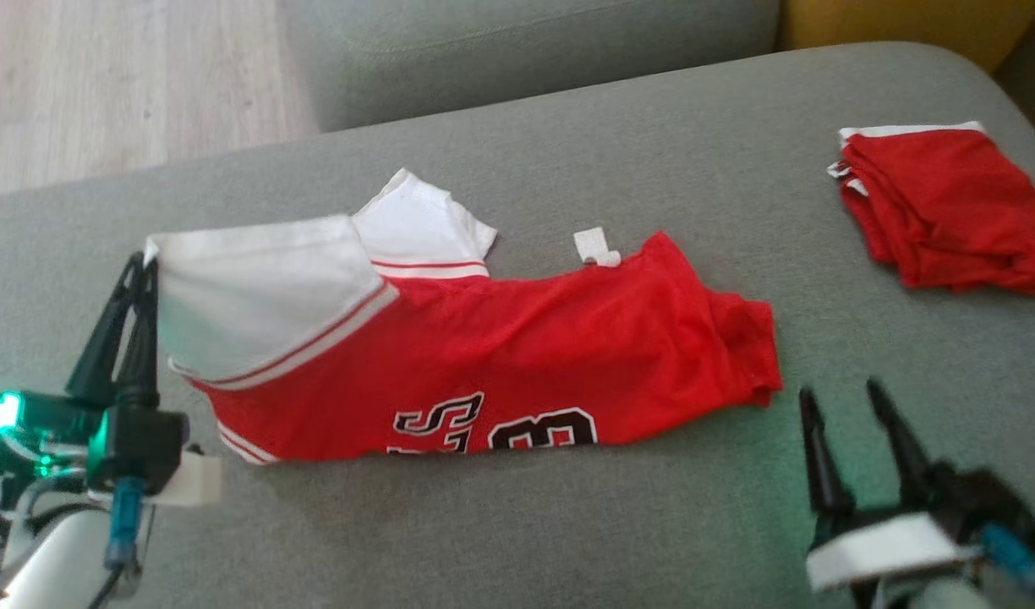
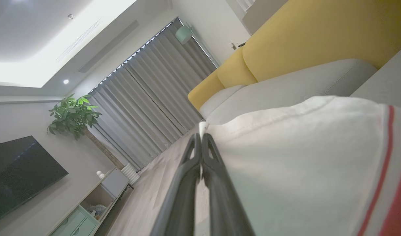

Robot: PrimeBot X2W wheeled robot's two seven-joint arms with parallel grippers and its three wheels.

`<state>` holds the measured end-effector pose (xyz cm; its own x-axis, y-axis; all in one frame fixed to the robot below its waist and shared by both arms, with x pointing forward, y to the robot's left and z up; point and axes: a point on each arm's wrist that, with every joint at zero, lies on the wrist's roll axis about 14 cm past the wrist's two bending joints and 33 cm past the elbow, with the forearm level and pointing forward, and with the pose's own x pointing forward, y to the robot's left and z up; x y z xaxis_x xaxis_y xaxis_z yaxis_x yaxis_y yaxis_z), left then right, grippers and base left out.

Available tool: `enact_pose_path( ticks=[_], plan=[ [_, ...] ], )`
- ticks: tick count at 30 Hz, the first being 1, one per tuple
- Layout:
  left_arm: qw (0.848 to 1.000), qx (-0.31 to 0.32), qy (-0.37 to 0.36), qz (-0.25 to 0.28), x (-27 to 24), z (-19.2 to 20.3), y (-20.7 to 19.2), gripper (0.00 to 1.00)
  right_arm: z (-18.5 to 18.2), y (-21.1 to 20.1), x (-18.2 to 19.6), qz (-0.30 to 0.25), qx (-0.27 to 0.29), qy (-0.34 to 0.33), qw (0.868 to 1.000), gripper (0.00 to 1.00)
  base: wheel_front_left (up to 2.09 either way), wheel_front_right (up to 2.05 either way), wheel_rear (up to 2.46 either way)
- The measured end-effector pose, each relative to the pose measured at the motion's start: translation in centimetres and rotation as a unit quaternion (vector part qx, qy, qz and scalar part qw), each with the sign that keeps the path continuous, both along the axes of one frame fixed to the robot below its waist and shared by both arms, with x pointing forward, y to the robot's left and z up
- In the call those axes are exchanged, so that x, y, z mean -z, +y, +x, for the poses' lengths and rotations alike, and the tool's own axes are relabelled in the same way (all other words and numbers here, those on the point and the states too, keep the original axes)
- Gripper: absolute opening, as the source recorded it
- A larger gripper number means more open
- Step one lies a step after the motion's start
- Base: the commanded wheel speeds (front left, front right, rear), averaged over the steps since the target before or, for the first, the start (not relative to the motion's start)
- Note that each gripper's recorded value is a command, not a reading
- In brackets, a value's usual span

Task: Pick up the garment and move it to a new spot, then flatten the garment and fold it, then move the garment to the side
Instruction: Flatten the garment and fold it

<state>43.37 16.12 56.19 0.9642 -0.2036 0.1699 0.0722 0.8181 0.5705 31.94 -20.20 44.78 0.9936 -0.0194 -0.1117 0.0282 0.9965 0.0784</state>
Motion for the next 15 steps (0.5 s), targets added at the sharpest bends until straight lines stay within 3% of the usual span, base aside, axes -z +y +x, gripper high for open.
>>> enact_pose_path(
  ticks=[5, 10, 15],
  plan=[
    [1.000, -0.004, 0.025, -0.001, 0.9, 0.5, 0.7, 0.00, 4.3, -0.8, -1.0, -0.032, -0.031, -0.012, 0.999, 1.00, 0.00, 0.00, 0.00],
    [0.998, 0.007, 0.056, 0.000, 2.4, 1.1, 0.4, 0.00, 7.4, -0.8, 1.1, -0.069, -0.077, 0.038, 0.994, 1.00, 0.00, 0.00, 0.00],
    [0.998, 0.008, 0.059, 0.000, 2.5, 2.5, 0.3, 0.00, 11.7, -0.5, 2.4, -0.113, -0.123, 0.104, 0.980, 1.00, 0.00, 0.00, 0.00]
  ],
)
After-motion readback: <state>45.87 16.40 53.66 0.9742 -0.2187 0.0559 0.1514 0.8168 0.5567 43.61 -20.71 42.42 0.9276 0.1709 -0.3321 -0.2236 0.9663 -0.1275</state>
